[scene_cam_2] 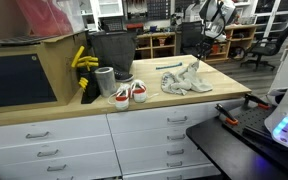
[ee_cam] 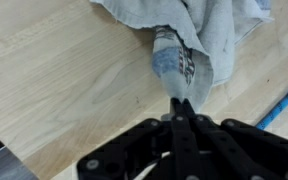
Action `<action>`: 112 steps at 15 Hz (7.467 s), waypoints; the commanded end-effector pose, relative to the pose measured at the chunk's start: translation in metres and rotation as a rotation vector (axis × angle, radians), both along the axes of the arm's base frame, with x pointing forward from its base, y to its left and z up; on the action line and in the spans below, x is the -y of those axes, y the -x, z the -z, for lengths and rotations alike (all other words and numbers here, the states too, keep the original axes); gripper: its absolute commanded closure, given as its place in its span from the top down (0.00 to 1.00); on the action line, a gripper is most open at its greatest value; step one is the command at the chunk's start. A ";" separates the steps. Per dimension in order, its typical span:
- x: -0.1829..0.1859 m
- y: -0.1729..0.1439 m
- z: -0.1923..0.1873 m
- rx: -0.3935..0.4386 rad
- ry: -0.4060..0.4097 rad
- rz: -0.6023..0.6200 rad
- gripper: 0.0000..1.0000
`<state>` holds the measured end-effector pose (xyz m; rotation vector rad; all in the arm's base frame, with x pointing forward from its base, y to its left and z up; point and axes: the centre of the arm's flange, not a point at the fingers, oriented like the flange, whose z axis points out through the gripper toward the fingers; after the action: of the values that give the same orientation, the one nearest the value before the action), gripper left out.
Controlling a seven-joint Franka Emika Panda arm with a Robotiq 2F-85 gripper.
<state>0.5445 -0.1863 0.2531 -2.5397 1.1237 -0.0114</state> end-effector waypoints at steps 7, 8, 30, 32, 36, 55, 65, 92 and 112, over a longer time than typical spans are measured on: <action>0.024 0.009 -0.008 -0.056 0.062 -0.198 0.00; 0.023 0.010 -0.008 -0.065 0.079 -0.215 0.00; -0.276 0.012 -0.004 -0.185 0.219 -0.471 1.00; -0.273 0.000 -0.006 -0.178 0.225 -0.447 1.00; -0.278 -0.023 0.018 -0.217 0.237 -0.394 1.00; -0.266 -0.026 0.063 -0.078 0.259 -0.311 1.00; -0.265 -0.035 0.109 0.035 0.314 -0.264 0.49; -0.268 -0.147 0.069 -0.067 0.259 -0.058 0.03; -0.281 -0.109 0.068 -0.129 0.325 -0.104 0.99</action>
<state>0.6755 0.1109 0.1854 -2.9168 1.1024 0.0439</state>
